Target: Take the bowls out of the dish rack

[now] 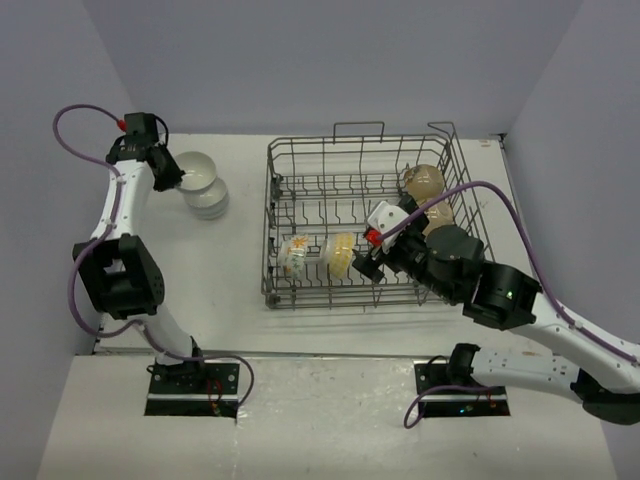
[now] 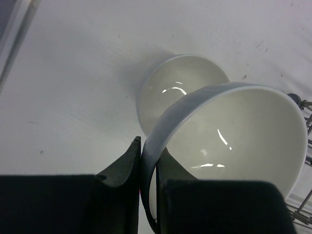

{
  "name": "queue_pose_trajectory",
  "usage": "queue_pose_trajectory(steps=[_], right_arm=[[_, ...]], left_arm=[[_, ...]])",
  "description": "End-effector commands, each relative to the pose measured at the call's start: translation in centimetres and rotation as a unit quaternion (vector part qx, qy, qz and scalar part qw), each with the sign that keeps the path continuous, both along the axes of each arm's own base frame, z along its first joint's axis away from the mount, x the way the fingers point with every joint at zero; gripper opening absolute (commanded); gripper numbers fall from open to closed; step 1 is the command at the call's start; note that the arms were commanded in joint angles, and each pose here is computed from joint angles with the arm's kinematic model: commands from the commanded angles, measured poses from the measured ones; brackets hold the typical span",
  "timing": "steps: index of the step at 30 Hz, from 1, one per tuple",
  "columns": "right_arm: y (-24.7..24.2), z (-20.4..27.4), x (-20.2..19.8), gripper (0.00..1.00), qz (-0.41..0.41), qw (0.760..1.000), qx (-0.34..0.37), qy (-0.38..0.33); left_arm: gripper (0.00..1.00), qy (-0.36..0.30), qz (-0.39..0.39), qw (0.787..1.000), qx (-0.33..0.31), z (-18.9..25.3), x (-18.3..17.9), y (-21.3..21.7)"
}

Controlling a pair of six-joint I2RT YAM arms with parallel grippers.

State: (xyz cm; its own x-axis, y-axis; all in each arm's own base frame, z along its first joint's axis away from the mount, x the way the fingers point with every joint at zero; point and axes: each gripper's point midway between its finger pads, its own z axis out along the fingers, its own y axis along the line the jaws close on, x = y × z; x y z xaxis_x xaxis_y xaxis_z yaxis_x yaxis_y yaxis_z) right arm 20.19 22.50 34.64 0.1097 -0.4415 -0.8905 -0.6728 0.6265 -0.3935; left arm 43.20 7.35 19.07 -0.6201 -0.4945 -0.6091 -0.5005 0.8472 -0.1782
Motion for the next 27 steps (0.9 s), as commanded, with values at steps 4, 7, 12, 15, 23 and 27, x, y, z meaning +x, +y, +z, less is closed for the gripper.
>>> queue_pose_trajectory(steps=[4,7,12,15,23,27], right_arm=[[1.4,0.1,-0.1,0.99,0.018,1.0,0.022,0.005],[1.6,-0.2,-0.2,0.99,0.022,1.0,0.018,0.008],[1.8,-0.5,-0.2,0.99,0.027,1.0,0.013,0.009],[2.0,-0.7,-0.1,0.99,0.028,0.999,0.011,0.012],[2.1,-0.7,-0.4,0.99,0.037,0.999,0.012,0.013],[2.2,-0.8,-0.5,0.99,0.039,0.999,0.011,0.013]], left_arm=[[0.0,-0.052,-0.042,0.996,-0.055,-0.3,4.5,-2.0],[0.0,-0.021,-0.042,0.997,-0.069,-3.0,4.9,-1.9],[0.0,-0.006,-0.038,0.997,-0.072,-5.0,4.8,-1.8],[0.06,-0.004,-0.039,0.997,-0.071,-5.1,4.7,-1.7],[0.16,0.01,-0.031,0.998,-0.06,-5.8,4.3,-1.2],[0.1,0.018,-0.028,0.998,-0.059,-6.1,4.1,-1.0]])
